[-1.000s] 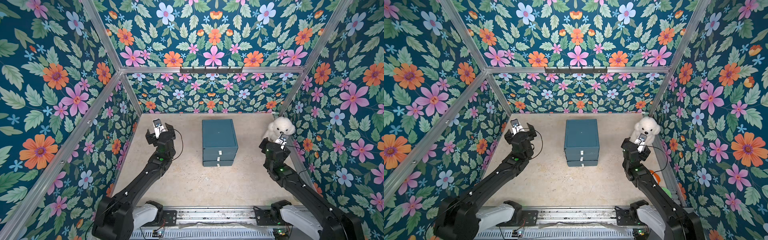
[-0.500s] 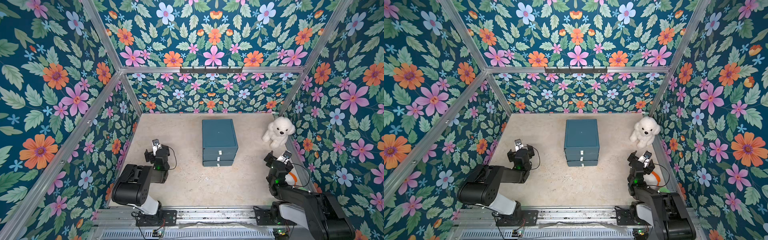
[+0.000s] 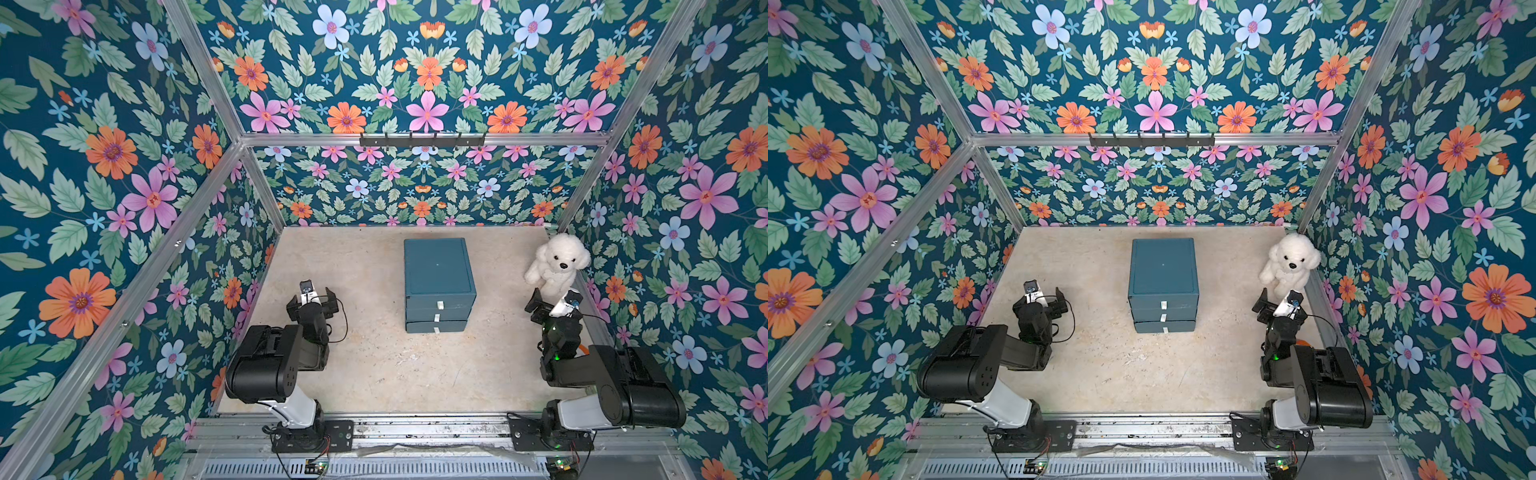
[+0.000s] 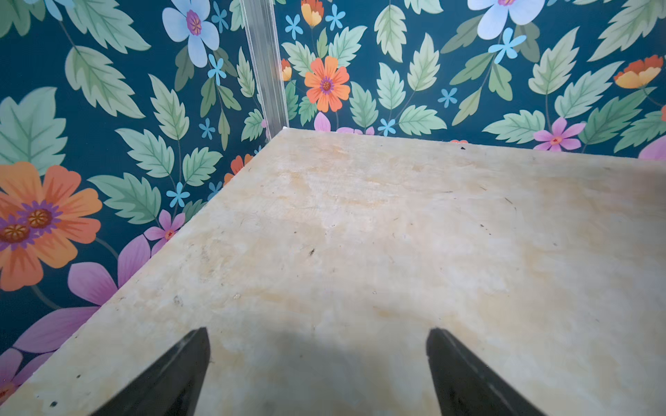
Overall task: Place the umbrella in the drawer by color
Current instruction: Reset both arms
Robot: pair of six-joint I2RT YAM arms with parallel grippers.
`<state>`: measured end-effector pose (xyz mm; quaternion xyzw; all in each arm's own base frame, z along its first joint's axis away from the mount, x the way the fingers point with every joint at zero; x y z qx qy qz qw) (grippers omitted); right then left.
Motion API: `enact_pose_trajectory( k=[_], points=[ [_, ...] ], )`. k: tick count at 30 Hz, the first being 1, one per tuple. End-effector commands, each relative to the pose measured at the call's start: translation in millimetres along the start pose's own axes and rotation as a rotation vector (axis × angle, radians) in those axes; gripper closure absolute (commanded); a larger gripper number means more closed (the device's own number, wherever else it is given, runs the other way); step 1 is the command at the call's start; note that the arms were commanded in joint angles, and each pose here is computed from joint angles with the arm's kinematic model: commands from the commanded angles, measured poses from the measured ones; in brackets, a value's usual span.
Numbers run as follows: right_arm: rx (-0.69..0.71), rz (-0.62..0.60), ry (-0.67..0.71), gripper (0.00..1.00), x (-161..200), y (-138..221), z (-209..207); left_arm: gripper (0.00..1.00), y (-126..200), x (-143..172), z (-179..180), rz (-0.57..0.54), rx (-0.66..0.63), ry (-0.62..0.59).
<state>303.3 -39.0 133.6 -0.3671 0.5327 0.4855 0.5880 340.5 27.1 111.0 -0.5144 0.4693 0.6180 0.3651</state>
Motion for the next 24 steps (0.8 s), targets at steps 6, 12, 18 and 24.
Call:
enact_pose_trajectory(
  k=[6,12,18,24],
  points=[
    [-0.043,-0.019,0.001,0.01,-5.2,-1.4,9.0,0.00,0.0,-9.1,-2.3,-0.040,0.015,0.019],
    [-0.040,-0.023,0.007,0.01,-5.7,-1.6,10.0,0.01,0.2,-8.6,-2.4,-0.038,0.017,0.018],
    [-0.040,-0.021,0.019,0.01,-5.3,-2.2,13.0,0.01,0.2,-8.5,-2.4,-0.038,0.017,0.018],
    [-0.042,-0.019,0.017,0.01,-4.9,-2.0,13.1,0.01,0.2,-8.4,-2.4,-0.038,0.016,0.019]
  ],
)
Point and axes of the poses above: each gripper's point midway between its finger pads, its own y axis back along the fingers, its own z axis along the line the jaws close on, x = y × z, the point moved 4 cm from there along y, back along the fingers, and after that the axes turned 1 degree about y, right-handed, at the moved point
